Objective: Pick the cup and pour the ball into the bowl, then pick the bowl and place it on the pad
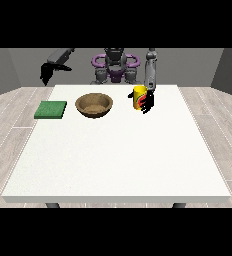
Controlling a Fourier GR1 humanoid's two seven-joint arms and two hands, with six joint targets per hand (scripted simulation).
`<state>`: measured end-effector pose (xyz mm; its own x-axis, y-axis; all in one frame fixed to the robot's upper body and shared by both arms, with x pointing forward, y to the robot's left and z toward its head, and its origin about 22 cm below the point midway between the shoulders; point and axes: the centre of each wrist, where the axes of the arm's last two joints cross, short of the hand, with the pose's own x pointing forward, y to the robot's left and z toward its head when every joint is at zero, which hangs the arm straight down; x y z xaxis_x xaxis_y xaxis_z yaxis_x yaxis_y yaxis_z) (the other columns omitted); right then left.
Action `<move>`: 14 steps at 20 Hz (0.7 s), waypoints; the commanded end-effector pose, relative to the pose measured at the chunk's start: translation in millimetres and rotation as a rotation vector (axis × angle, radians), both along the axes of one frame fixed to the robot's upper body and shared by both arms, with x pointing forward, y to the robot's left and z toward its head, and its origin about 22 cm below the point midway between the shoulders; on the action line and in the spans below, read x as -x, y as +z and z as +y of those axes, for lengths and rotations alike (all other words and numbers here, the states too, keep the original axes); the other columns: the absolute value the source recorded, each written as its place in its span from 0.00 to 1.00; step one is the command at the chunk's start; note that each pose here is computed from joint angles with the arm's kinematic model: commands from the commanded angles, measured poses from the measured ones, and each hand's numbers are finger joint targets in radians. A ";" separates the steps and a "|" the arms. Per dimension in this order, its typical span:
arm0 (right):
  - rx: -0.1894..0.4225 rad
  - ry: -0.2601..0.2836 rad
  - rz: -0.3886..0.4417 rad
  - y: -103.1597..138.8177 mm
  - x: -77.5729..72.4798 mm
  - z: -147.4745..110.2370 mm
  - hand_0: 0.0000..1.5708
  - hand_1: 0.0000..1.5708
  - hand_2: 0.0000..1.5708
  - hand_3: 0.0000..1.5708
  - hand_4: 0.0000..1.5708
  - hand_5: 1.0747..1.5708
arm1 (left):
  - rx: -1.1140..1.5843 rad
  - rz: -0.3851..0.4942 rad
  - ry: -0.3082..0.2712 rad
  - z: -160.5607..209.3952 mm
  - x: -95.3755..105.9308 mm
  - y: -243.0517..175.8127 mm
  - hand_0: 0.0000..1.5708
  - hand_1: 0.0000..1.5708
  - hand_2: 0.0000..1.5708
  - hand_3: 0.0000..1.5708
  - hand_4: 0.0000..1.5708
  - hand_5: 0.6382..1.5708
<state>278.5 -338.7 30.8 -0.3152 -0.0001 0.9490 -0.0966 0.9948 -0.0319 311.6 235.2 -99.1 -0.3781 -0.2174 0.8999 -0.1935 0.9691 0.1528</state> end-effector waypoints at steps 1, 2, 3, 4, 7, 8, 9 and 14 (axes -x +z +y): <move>0.033 0.014 -0.061 25.7 -5.9 -16.3 0.00 0.00 0.00 0.00 0.00 1.00 | -0.144 -0.013 0.062 -15.9 20.8 -24.5 0.83 0.83 1.00 1.00 0.91 0.66; 0.023 0.021 -0.021 22.2 -1.0 -22.8 0.00 0.00 0.00 0.00 0.00 1.00 | -0.173 0.020 0.094 -4.9 18.8 -21.5 0.84 0.84 1.00 1.00 0.93 0.65; 0.029 0.032 -0.035 10.5 6.8 -9.8 0.00 0.00 0.00 0.00 0.00 1.00 | -0.142 0.009 0.092 -5.0 27.6 -29.7 0.84 0.84 1.00 1.00 0.93 0.65; 0.029 0.013 -0.067 35.2 -10.5 -26.8 0.00 0.00 0.00 0.00 0.00 1.00 | -0.181 -0.018 0.084 -21.6 18.0 -20.7 0.84 0.84 1.00 1.00 0.94 0.66; 0.019 -0.007 0.027 9.2 -1.1 -39.5 0.00 0.00 0.00 0.00 0.00 1.00 | -0.181 0.050 0.068 -30.9 18.4 -17.5 0.84 0.84 1.00 1.00 0.96 0.65; 0.005 -0.013 0.070 -4.9 13.1 -50.0 0.00 0.00 0.00 0.00 0.00 1.00 | -0.194 0.078 0.054 -14.1 13.5 -12.6 0.84 0.84 1.00 1.00 0.95 0.66; 0.024 -0.043 0.171 -7.9 10.1 -30.8 0.00 0.00 0.00 0.00 0.00 1.00 | -0.245 0.132 0.039 -4.1 10.2 -8.0 0.84 0.84 1.00 1.00 0.95 0.69; -0.009 -0.066 0.223 -25.7 14.2 -35.2 0.00 0.00 0.00 0.00 0.00 1.00 | -0.588 0.168 0.170 75.7 -37.7 65.4 0.91 0.91 1.00 1.00 1.00 0.73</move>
<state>267.0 -376.3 17.0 -0.1548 0.0222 0.9877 -0.0510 0.9982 -0.0304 322.7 266.7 -78.4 -0.2370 -0.5906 0.7714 -0.2294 0.8056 0.5463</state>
